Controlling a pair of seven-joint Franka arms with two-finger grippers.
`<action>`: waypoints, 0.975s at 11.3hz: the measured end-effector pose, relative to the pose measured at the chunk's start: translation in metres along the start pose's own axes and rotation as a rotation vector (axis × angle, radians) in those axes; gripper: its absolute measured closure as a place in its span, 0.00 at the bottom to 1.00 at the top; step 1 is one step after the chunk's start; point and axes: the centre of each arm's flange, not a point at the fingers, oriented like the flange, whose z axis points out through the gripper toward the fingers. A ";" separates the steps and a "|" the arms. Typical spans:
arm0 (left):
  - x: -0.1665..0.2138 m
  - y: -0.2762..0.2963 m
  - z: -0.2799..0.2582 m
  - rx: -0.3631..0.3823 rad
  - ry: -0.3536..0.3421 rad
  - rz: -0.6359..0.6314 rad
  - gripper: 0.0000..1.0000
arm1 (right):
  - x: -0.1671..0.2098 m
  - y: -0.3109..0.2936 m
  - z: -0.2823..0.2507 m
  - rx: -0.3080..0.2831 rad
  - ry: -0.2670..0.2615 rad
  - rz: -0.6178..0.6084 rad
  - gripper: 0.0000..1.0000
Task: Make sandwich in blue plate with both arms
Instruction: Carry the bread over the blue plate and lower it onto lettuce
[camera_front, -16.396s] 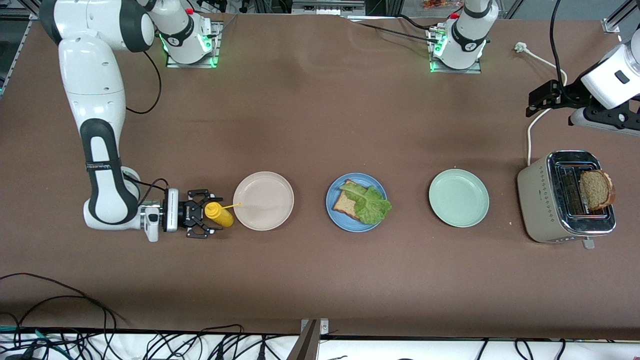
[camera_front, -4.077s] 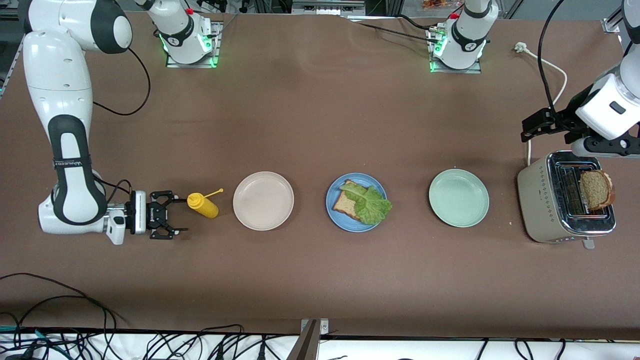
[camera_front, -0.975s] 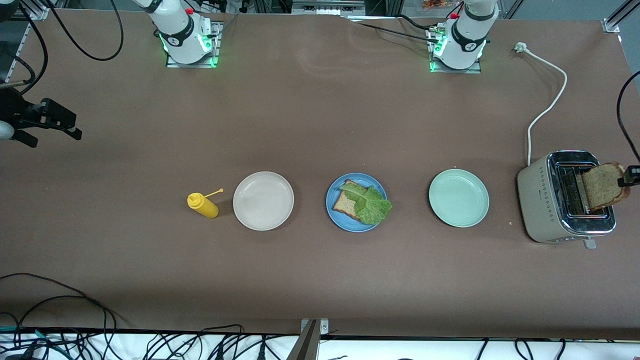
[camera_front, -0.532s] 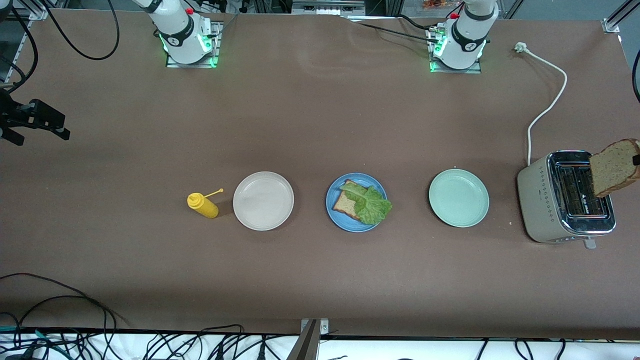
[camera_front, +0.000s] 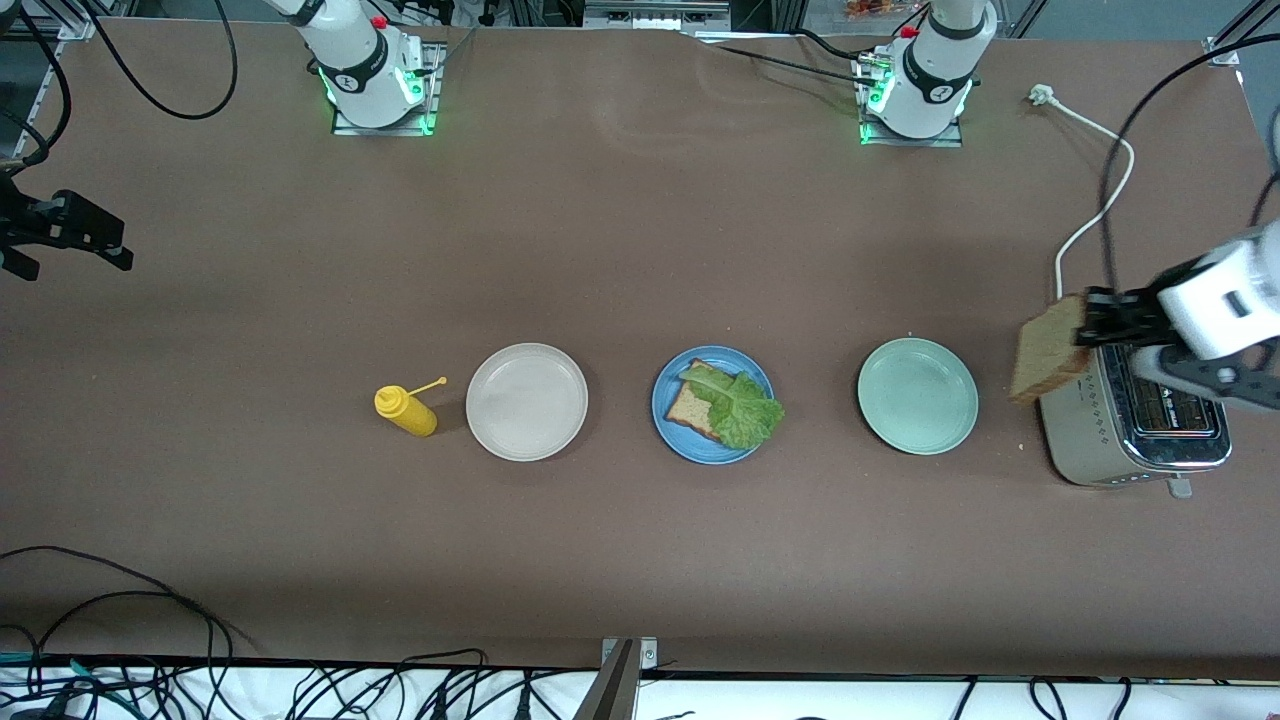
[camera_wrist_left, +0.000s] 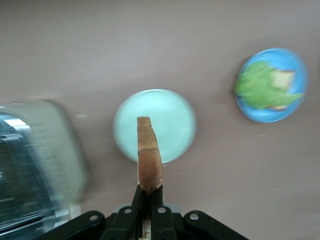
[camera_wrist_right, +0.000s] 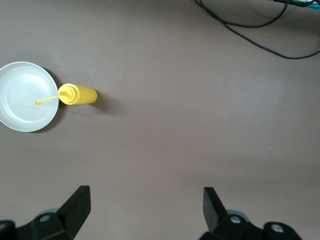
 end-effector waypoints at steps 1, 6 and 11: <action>0.009 0.025 0.012 -0.074 -0.011 -0.033 0.93 | 0.000 -0.001 0.000 -0.009 -0.005 -0.005 0.00; 0.051 0.081 0.094 -0.469 -0.117 -0.070 0.93 | 0.001 -0.003 -0.001 -0.015 -0.006 -0.010 0.00; 0.107 0.112 0.204 -0.777 -0.054 -0.086 0.93 | 0.002 -0.005 0.000 -0.015 -0.008 -0.014 0.00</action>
